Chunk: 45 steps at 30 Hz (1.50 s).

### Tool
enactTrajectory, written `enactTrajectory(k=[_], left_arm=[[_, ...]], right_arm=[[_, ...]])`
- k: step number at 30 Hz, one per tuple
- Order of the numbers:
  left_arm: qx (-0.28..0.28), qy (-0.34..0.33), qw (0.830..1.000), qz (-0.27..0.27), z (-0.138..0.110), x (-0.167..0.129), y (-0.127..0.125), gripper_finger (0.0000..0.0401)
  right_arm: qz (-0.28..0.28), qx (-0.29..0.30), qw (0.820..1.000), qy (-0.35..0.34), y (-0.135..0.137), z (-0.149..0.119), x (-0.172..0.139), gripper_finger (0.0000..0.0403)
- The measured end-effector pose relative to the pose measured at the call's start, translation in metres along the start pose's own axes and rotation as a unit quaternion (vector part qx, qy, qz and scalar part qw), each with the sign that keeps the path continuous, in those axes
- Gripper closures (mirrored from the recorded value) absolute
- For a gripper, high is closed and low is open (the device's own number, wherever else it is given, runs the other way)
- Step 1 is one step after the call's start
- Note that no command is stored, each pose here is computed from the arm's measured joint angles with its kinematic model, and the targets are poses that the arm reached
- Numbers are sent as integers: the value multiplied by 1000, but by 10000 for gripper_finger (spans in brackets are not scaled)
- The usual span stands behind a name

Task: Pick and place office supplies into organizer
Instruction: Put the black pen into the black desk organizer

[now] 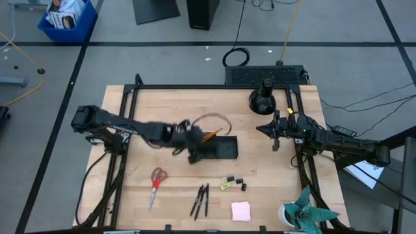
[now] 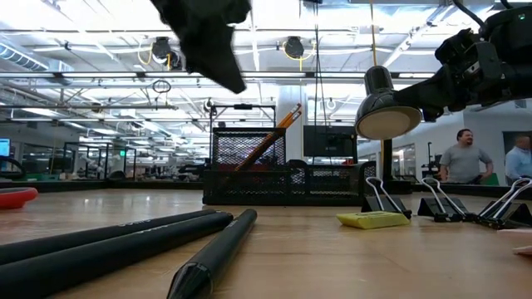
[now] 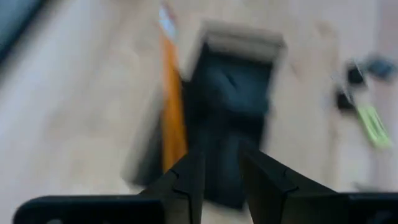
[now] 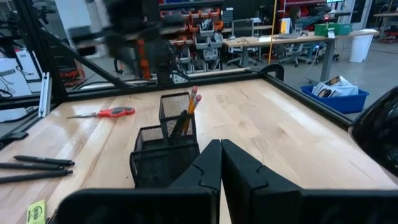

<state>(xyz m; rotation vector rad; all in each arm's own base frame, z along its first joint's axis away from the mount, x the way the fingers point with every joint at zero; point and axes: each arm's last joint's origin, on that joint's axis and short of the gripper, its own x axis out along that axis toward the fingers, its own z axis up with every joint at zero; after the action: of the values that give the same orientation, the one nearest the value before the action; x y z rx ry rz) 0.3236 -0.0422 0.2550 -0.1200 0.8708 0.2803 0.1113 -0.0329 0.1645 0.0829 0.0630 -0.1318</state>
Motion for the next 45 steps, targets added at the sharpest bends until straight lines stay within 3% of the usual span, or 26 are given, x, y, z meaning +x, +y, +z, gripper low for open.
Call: enactTrajectory(k=[4,9,17,24,35,45], left_arm=[[-32,48,997,-47,-25,5,-42,299],[-16,91,993,-80,-60,25,-92,299],[-13,101,984,-145,-91,55,-139,299],[-26,105,981,-162,-93,52,-149,299],[-17,105,981,-161,-90,56,-144,299],[-24,133,980,-144,-101,85,-142,299]], right_arm=[[0,0,1000,4,0,-1,0,399],[-1,1,1000,5,0,-1,1,399],[0,12,1000,-15,0,3,1,399],[1,21,1000,-19,0,4,1,399],[0,20,1000,-19,0,4,1,399],[-1,20,1000,-16,0,3,1,399]])
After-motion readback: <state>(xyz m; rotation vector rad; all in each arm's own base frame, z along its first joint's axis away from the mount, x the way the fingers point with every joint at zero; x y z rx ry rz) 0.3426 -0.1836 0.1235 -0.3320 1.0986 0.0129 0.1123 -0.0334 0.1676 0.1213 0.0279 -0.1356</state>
